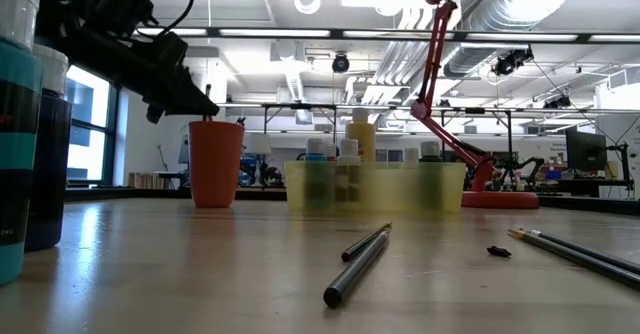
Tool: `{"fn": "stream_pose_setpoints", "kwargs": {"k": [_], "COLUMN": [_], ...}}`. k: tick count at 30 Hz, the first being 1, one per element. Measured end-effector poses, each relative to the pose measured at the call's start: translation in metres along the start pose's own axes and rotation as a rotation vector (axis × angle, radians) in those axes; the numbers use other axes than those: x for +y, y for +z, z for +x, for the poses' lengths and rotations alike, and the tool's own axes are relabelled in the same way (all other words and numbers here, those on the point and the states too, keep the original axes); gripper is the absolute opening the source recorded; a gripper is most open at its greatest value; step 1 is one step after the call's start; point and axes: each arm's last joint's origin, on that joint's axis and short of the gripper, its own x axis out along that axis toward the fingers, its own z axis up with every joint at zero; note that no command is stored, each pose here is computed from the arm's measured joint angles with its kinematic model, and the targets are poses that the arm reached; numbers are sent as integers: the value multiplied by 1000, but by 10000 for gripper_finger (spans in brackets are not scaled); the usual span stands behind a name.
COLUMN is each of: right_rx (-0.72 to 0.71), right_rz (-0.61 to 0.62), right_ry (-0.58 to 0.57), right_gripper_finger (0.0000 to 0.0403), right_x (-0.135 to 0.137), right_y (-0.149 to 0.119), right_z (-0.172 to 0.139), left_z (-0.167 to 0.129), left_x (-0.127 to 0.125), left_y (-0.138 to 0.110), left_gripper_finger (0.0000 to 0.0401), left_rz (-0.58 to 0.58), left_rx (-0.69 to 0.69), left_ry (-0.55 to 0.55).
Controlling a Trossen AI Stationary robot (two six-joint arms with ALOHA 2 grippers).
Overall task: Pick & Place Paint Supplies
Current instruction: Put the silver paintbrush into the orange cup, then put the orange paintbrush into the orange cup
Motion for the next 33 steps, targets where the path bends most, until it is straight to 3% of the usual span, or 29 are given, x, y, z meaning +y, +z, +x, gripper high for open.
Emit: {"fn": "stream_pose_setpoints", "kwargs": {"k": [6, 14, 24, 33], "right_rx": [0, 0, 4, 23], "right_rz": [2, 4, 4, 4], "right_ry": [0, 0, 8, 49], "right_gripper_finger": [109, 115, 118, 118], "right_x": [0, 0, 0, 1], "right_y": [0, 0, 0, -1], "right_z": [0, 0, 0, 0], "left_z": [0, 0, -5, -14], "left_x": [0, 1, -12, -25], "left_y": [-2, -3, 52, 89], "left_gripper_finger": [79, 109, 117, 118], "left_rz": [1, -7, 68, 82], "left_rx": [20, 42, -141, -175], "left_ry": [5, 10, -62, -216]}}
